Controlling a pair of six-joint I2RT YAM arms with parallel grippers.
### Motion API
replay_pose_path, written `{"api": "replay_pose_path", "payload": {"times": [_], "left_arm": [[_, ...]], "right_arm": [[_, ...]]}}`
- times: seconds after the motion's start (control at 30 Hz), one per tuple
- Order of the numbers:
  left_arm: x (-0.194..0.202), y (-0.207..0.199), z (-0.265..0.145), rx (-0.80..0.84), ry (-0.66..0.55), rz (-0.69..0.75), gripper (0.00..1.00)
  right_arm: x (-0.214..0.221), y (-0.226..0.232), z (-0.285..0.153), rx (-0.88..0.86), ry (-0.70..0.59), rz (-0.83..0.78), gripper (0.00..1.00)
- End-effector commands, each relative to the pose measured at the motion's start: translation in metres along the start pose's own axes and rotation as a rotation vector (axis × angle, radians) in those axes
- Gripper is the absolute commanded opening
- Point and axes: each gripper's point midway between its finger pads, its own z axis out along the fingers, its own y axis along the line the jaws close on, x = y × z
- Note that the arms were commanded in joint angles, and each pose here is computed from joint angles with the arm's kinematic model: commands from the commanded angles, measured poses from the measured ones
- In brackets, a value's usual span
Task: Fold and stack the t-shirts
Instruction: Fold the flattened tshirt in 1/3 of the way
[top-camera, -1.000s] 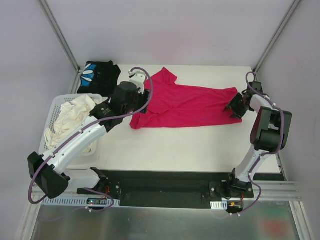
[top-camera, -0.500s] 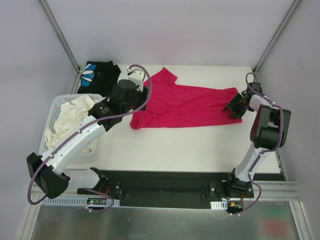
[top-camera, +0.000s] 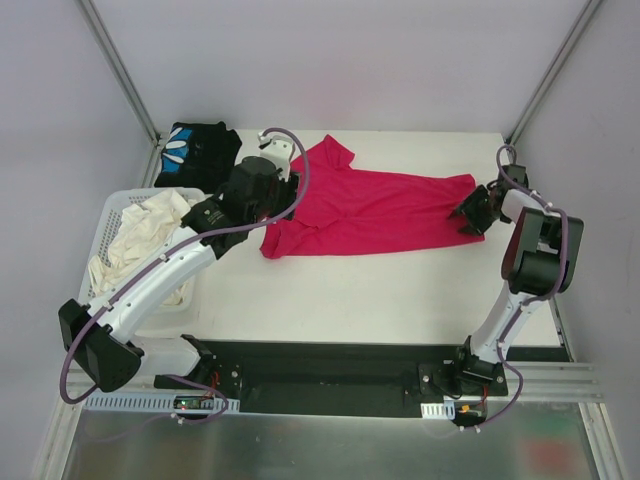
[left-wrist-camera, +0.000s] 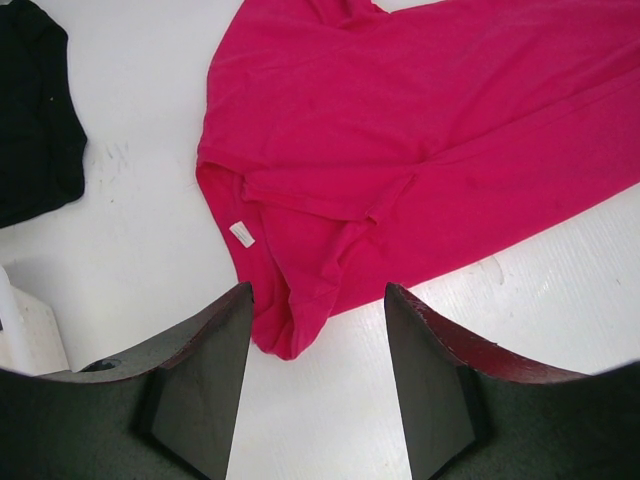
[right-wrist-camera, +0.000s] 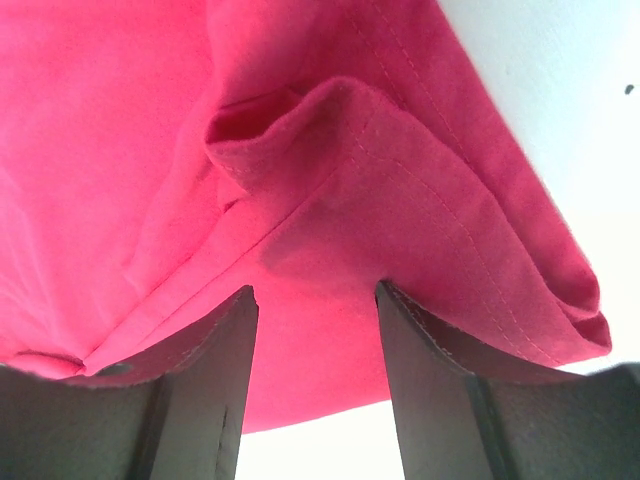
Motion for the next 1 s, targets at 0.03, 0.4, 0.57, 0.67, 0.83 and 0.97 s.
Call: {"api": "replay_pose_path", "payload": {"times": [0.03, 0.4, 0.57, 0.67, 0.83, 0.97], "left_arm": [[-0.020, -0.002, -0.006, 0.004, -0.046, 0.015, 0.54], [-0.022, -0.007, -0.010, 0.039, -0.055, 0.026, 0.54], [-0.018, -0.006, -0.016, 0.044, -0.058, 0.016, 0.54], [-0.015, -0.004, -0.017, 0.037, -0.061, 0.015, 0.54], [-0.011, -0.002, -0.014, 0.027, -0.049, 0.022, 0.55], [-0.007, 0.001, -0.011, 0.009, -0.039, 0.035, 0.55]], "right_arm": [[0.017, -0.028, -0.009, 0.069, -0.001, 0.041, 0.55], [0.055, -0.045, -0.037, 0.104, -0.002, 0.062, 0.55], [0.047, -0.038, -0.046, 0.082, -0.035, 0.045, 0.54], [0.020, -0.018, -0.061, 0.051, -0.098, 0.025, 0.55], [-0.020, 0.002, -0.071, 0.041, -0.142, 0.000, 0.53], [-0.044, 0.005, -0.077, 0.075, -0.168, -0.019, 0.47]]}}
